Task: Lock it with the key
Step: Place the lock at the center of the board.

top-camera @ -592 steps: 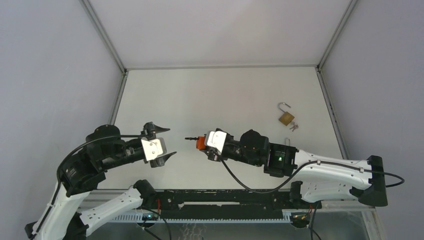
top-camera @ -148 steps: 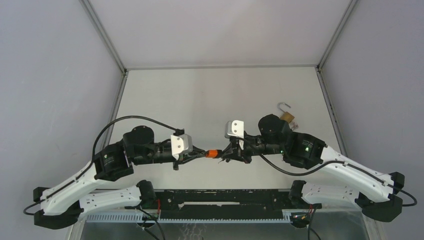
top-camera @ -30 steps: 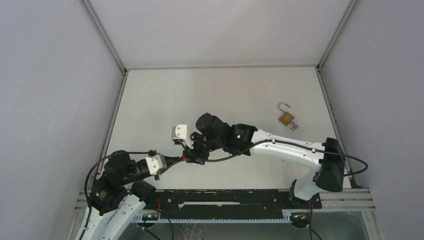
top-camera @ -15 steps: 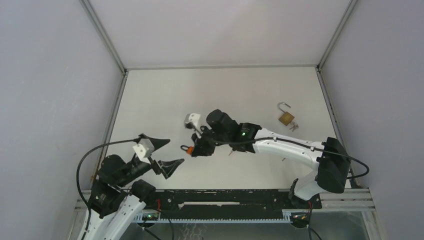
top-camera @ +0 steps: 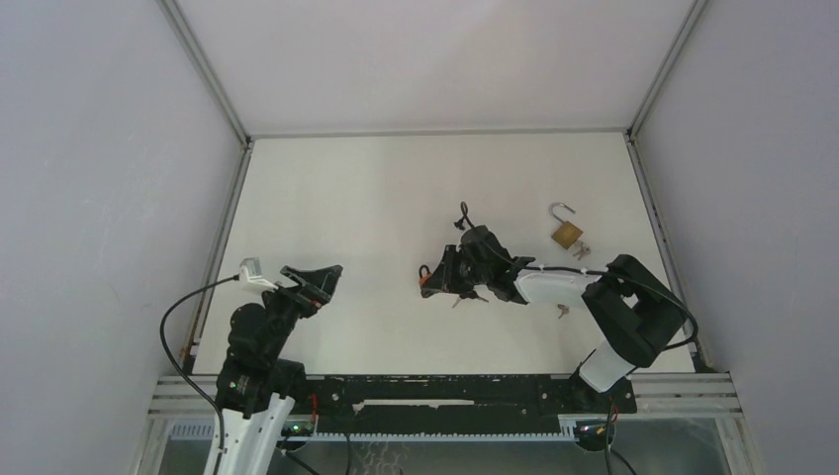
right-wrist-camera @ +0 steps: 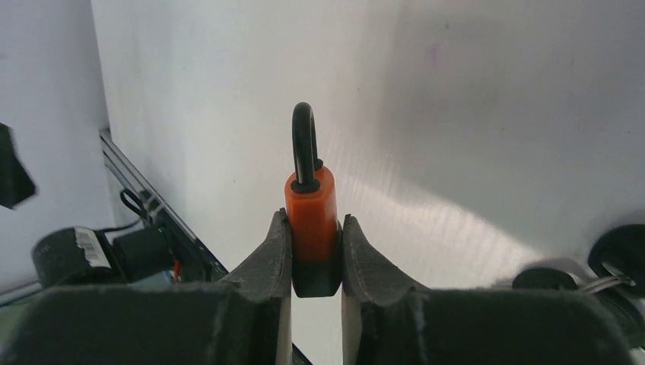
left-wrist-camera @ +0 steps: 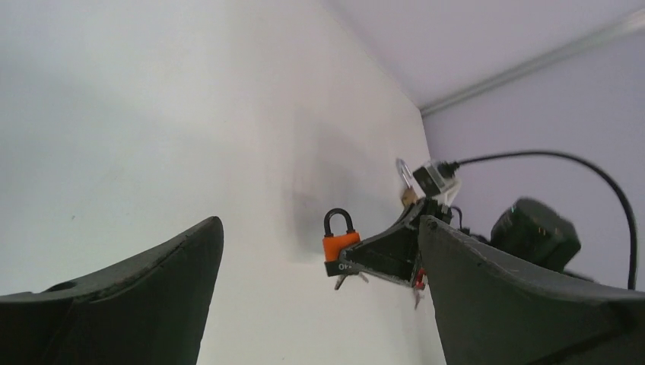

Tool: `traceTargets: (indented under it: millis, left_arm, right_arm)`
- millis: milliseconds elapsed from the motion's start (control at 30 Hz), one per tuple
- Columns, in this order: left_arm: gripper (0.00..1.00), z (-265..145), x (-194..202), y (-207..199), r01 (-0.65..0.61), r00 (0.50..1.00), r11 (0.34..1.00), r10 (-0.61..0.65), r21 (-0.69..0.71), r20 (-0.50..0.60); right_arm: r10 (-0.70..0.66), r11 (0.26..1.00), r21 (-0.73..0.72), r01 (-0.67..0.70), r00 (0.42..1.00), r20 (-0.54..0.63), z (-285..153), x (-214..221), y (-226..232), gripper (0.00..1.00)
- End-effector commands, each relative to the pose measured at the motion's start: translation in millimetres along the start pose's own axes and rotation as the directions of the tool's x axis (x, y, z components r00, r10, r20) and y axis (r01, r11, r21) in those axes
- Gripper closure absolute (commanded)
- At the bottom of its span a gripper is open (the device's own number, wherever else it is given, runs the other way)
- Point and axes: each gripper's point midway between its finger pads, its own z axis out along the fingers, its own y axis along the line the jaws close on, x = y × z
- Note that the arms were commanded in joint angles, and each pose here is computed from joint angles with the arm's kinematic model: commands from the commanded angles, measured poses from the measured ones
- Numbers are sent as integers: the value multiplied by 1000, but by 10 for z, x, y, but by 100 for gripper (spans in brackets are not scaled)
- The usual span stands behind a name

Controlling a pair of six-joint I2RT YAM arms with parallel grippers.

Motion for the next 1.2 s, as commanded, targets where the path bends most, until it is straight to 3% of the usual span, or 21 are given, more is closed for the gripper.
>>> traceTargets:
  millis: [0, 200, 300, 400, 567, 600, 700, 867, 1067, 1167]
  left_arm:
    - [0, 109, -1, 224, 295, 955, 953, -291, -65, 65]
    - [0, 101, -34, 372, 311, 945, 948, -300, -73, 128]
    - [0, 93, -71, 361, 308, 943, 950, -298, -53, 151]
    - [0, 79, -140, 327, 300, 940, 954, -290, -28, 180]
    - [0, 61, -208, 302, 283, 941, 959, -272, -29, 201]
    - [0, 59, -226, 293, 279, 943, 960, -266, -38, 201]
    - [0, 66, -285, 242, 241, 954, 969, -226, -52, 196]
    - [0, 136, -376, 234, 193, 962, 978, -175, -72, 208]
    - [0, 179, -392, 256, 170, 961, 984, -154, -54, 228]
    - [0, 171, -418, 227, 152, 959, 988, -141, -30, 244]
  right_arm:
    - [148, 983, -120, -136, 985, 94, 78, -333, 258, 100]
    - [230, 973, -45, -227, 970, 80, 152, -230, 5, 100]
    - [240, 971, -9, -240, 968, 77, 141, -197, -69, 84]
    - [235, 971, 12, -237, 969, 82, 82, -190, -78, 60]
    - [197, 978, 45, -204, 973, 122, -159, -259, -62, 35]
    - [182, 981, 48, -190, 974, 135, -233, -297, -58, 12]
    - [92, 991, 79, -107, 981, 171, -570, -476, -43, 2]
    - [-225, 971, 121, 208, 962, 152, -1340, -1043, -144, 1]
    - [-270, 897, 406, 175, 944, 189, -2228, -1877, -1230, 1]
    - [-307, 858, 475, 196, 937, 166, -2412, -2089, -1634, 1]
